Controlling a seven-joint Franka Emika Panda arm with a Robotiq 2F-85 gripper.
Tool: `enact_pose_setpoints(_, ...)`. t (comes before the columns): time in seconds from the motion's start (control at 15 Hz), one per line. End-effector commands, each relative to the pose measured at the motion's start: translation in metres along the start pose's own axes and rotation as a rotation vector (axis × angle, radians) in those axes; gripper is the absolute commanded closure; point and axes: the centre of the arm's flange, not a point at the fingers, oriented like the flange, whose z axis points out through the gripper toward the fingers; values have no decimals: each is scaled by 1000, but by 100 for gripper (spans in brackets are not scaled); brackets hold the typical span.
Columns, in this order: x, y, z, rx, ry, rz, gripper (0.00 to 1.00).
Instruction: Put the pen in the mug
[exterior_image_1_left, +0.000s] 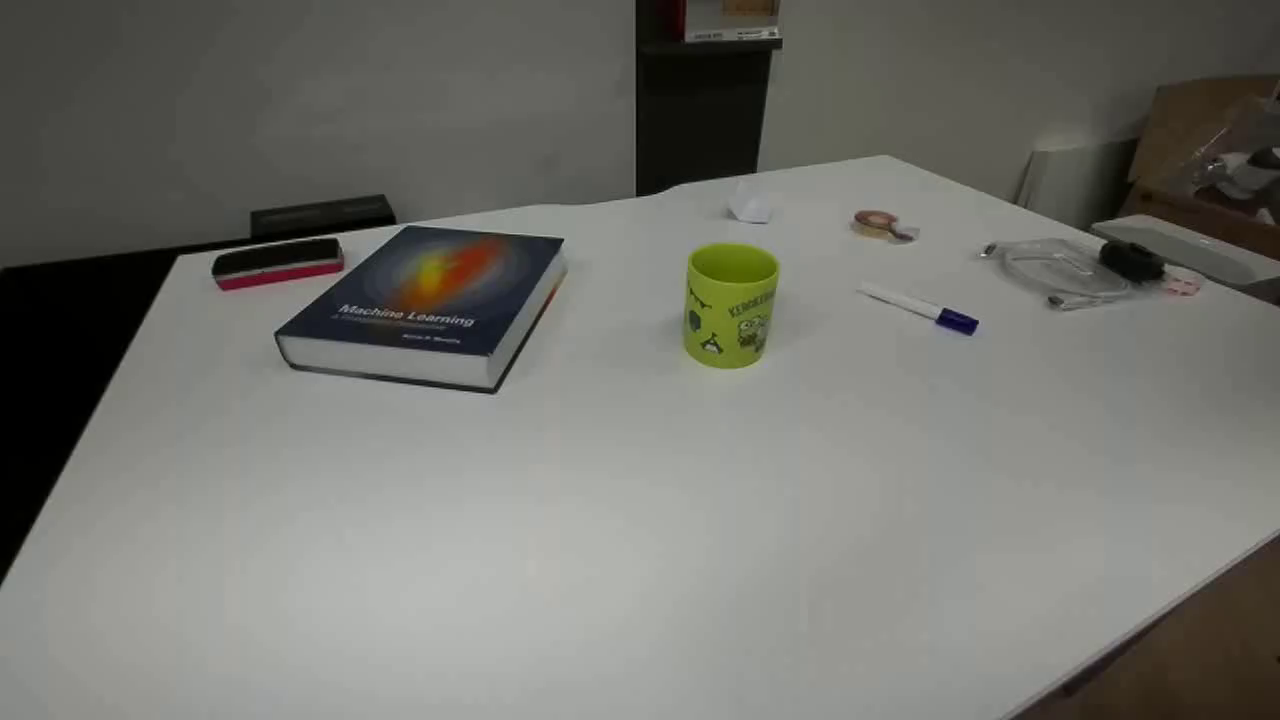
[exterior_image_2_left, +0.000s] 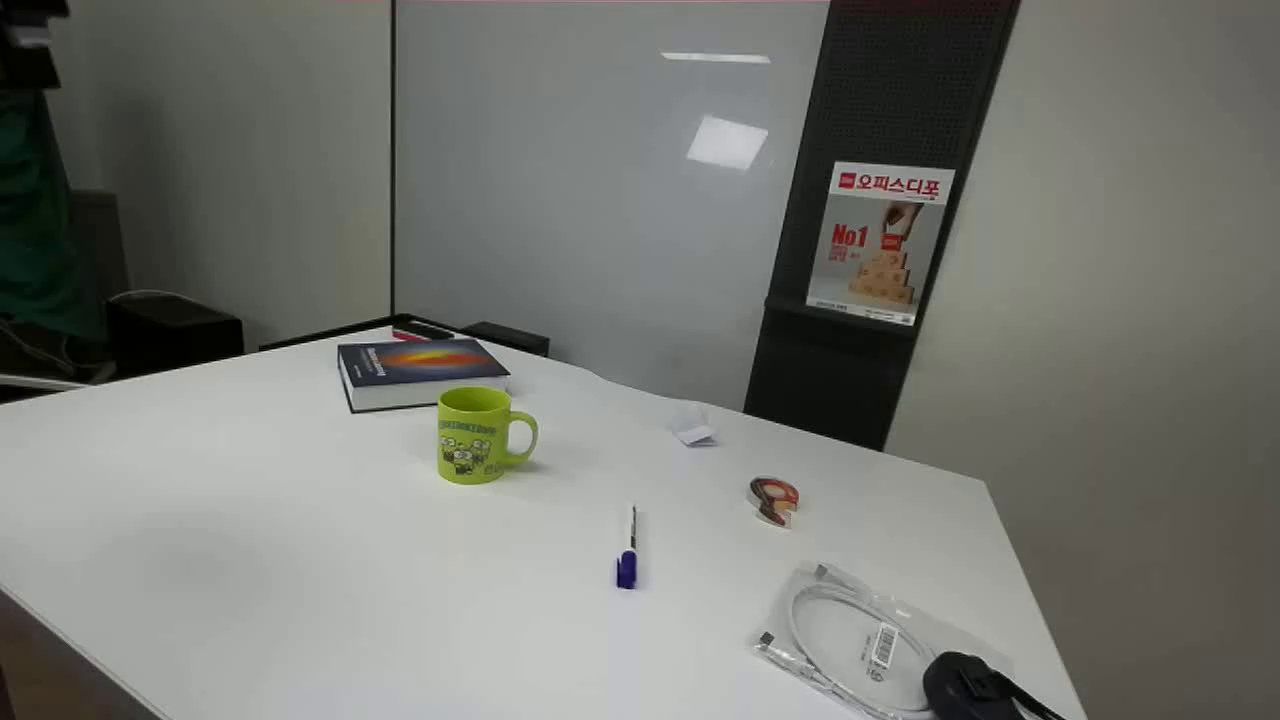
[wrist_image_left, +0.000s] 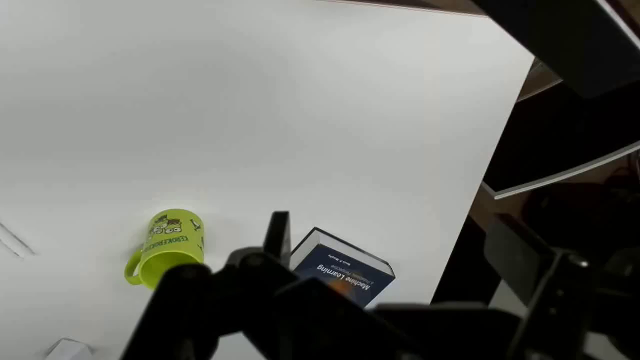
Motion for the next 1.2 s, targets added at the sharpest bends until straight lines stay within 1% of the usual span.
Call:
enact_pose_setpoints(0.0,0,0,0,0,-1,0,0)
enact_pose_setpoints(0.53,0,0,2,-2,-5,1,0)
enact_pose_setpoints(0.67,6,25,-9,-56,58,12,0)
enact_pose_setpoints(0.8,17,61,-25,-125,139,40,0)
enact_pose_setpoints(1.0,37,125,-55,-204,239,99,0)
enact_pose_setpoints(1.13,48,168,-74,-250,287,140,0)
